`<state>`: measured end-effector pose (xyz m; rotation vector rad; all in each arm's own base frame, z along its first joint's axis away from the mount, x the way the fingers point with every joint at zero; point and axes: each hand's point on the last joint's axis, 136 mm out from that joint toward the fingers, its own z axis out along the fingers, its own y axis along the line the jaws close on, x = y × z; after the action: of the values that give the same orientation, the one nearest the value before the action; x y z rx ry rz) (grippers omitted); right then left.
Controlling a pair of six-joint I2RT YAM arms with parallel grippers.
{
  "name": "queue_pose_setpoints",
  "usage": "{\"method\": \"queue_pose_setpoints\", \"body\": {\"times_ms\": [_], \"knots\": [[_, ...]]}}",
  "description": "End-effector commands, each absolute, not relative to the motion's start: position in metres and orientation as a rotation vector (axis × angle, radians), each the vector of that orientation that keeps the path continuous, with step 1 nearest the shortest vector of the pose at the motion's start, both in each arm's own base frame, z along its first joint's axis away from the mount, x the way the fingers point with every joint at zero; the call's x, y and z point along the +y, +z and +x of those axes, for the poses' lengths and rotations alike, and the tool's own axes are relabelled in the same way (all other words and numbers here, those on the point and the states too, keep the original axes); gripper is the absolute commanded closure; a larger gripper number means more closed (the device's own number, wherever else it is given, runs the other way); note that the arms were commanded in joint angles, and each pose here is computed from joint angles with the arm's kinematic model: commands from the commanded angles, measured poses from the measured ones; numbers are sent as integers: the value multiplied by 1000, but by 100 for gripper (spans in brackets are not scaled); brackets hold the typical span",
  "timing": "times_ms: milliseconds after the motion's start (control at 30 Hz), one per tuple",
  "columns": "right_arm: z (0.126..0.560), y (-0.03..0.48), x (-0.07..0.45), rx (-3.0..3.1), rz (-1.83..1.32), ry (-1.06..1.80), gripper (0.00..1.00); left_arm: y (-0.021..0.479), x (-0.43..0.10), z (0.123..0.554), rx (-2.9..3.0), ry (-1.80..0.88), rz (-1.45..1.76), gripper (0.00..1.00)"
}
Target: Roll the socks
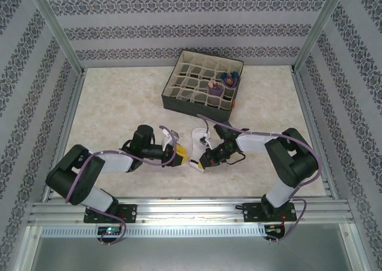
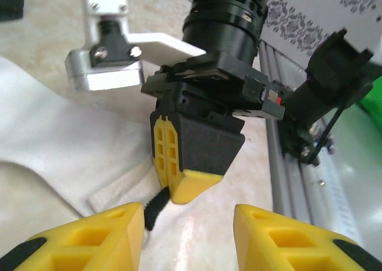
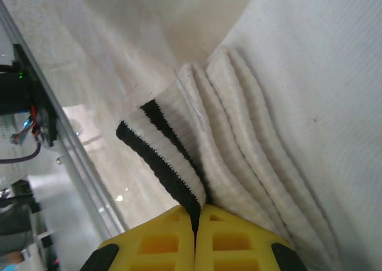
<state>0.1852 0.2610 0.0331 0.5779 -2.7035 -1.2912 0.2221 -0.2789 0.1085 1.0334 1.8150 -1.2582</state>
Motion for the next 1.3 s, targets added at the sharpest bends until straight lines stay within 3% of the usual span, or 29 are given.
{"method": "queue_pose_setpoints", "body": {"times_ms": [0,500,933,1000,1100,1167,1267], "knots": [[173,45,267,-2560,555,-1375,100,119,-287,227,1613,-1000,1236,55],[172,54,273,-2507,582,-1423,100,56,-309,191,1697,-910,1558,46],[162,60,273,-2464,606,-1446,100,36,-306,191,1778,-880,1567,49],[161,59,274,-2464,610,-1441,100,36,-307,189,1786,-901,1569,56],[166,58,272,-2512,616,-1410,99,37,-309,187,1835,-946,1553,85],[172,56,269,-2572,619,-1378,89,39,-311,185,1879,-990,1538,97],[182,65,265,-2648,655,-1405,62,37,-311,184,1991,-1057,1501,100]]}}
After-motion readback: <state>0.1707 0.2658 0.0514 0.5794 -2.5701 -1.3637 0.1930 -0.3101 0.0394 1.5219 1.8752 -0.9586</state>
